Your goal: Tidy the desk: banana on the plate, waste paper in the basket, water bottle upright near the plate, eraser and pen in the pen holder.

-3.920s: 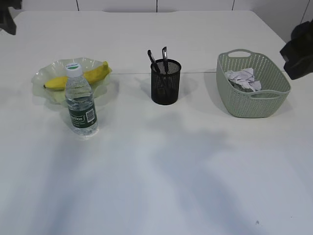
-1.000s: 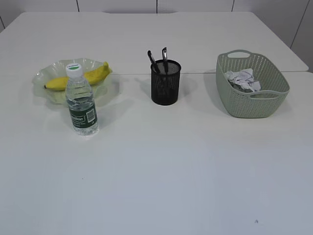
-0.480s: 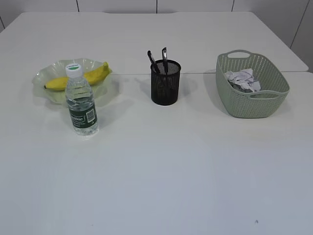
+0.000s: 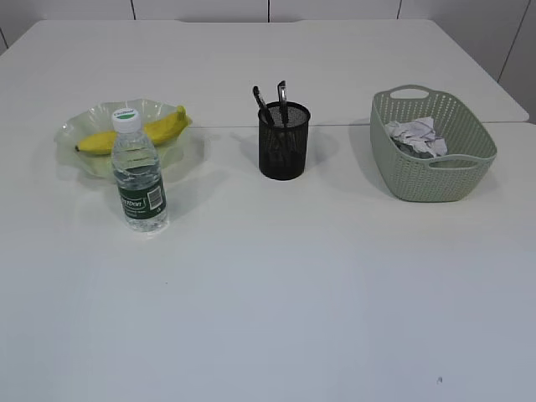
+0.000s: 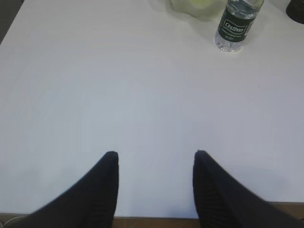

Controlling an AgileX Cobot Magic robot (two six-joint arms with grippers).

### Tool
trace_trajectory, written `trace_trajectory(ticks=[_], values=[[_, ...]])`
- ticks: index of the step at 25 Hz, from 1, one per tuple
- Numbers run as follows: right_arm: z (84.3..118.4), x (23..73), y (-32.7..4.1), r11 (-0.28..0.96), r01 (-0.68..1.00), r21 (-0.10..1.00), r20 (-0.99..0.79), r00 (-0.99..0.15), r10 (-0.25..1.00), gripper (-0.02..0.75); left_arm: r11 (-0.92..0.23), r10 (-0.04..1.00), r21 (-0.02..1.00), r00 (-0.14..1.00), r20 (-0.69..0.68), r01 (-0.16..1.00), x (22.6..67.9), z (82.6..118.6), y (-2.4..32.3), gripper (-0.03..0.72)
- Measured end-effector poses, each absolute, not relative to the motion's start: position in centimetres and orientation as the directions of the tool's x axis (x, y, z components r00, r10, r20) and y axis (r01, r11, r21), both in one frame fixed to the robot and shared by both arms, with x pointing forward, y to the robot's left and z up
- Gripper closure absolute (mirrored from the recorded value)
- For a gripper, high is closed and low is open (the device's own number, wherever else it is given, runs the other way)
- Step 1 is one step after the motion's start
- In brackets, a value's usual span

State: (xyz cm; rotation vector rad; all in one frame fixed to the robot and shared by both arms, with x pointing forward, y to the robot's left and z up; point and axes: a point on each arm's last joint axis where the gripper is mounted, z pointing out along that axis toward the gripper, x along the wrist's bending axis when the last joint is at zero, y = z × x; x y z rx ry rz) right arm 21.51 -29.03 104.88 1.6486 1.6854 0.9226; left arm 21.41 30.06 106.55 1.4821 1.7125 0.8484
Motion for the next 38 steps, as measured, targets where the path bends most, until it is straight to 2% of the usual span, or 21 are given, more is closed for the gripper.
trace_trajectory(ticks=[5,12,21,28,38], values=[[104.8,21.5,-29.0,-0.013,0.582,0.813,0.051,-0.048,0.998,0.372,0.128,0.991,0.830,-0.094,-0.091,0.543,22.2,105.4,30.1,0.330],[104.9,21.9,-29.3,-0.007,0.549,0.835,0.030,-0.033,0.999,0.372,0.125,0.992,0.859,-0.088,-0.093,0.496,23.0,105.2,30.1,0.329],[104.6,22.6,-29.3,-0.009,0.520,0.854,0.029,-0.030,0.999,0.372,0.120,0.992,0.862,-0.086,-0.089,0.493,23.2,105.1,30.1,0.327],[104.6,23.0,-29.2,0.023,0.526,0.850,0.008,-0.057,0.998,0.361,0.120,0.992,0.863,-0.086,-0.089,0.491,23.2,105.1,30.1,0.246],[104.7,23.7,-29.1,0.044,0.560,0.828,0.002,-0.081,0.997,0.358,0.120,0.992,0.863,-0.086,-0.089,0.491,23.2,105.1,30.1,0.237]])
